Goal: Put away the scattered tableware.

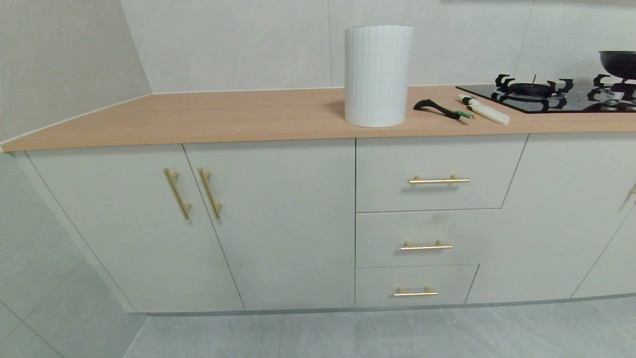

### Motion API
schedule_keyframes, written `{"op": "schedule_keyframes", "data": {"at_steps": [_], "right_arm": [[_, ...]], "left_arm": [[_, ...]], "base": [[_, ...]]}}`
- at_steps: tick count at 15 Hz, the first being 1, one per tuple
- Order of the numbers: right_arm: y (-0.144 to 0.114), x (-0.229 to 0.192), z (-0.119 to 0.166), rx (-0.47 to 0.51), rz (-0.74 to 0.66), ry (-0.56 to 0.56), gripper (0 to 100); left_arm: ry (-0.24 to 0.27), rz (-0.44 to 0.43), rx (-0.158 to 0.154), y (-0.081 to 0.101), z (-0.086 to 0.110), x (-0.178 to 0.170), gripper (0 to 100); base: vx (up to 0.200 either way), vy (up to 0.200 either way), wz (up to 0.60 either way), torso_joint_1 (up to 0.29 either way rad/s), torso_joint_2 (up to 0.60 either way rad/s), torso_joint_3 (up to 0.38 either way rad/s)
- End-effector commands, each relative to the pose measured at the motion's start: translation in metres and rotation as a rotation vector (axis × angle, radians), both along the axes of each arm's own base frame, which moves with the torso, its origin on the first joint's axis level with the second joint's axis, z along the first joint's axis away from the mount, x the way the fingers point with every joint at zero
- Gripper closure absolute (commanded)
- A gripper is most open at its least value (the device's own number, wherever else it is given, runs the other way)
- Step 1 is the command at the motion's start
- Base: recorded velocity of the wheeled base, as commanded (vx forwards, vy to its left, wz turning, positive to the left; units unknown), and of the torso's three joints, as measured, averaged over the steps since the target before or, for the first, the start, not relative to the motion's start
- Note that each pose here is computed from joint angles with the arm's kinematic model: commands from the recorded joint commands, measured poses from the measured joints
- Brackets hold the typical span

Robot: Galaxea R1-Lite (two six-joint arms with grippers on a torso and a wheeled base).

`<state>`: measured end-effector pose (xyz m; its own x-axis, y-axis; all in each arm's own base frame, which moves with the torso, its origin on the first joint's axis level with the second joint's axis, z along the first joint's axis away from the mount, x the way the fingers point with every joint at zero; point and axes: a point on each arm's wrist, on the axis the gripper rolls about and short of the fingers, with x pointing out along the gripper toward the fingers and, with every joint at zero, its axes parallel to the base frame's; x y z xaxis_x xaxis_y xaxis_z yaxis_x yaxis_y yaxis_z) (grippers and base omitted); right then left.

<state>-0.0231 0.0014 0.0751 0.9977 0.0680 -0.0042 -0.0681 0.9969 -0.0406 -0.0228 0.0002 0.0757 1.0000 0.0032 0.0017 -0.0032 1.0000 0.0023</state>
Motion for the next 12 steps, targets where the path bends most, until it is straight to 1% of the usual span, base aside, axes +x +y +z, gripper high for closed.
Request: {"op": "schedule_keyframes", "data": {"at_steps": [1,4,8,11,12], "right_arm": [[0.0,0.0001,0.0,-0.001,0.001,0.002,0],[0.0,0.0001,0.0,-0.001,0.001,0.002,0],[0.0,0.0001,0.0,-0.002,0.001,0.002,0],[0.0,0.0001,0.0,-0.002,-0.002,0.002,0],[0.0,0.0001,0.0,-0.004,-0.001,0.002,0]], "left_arm": [[0.0,0.001,0.001,0.0,-0.0001,0.0,0],[0.0,0.001,0.001,0.0,-0.0001,0.0,0],[0.0,0.001,0.001,0.0,-0.0001,0.0,0],[0.0,0.0,0.007,0.0,-0.0001,0.0,0],[0.0,0.0,0.002,0.0,-0.0001,0.0,0]], "base": [[0.0,0.0,0.0,0.0,0.0,0.0],[0.0,0.0,0.0,0.0,0.0,0.0],[0.2,0.0,0.0,0.002,0.0,0.002],[0.0,0.0,0.0,0.0,0.0,0.0],[0.0,0.0,0.0,0.0,0.0,0.0]]}}
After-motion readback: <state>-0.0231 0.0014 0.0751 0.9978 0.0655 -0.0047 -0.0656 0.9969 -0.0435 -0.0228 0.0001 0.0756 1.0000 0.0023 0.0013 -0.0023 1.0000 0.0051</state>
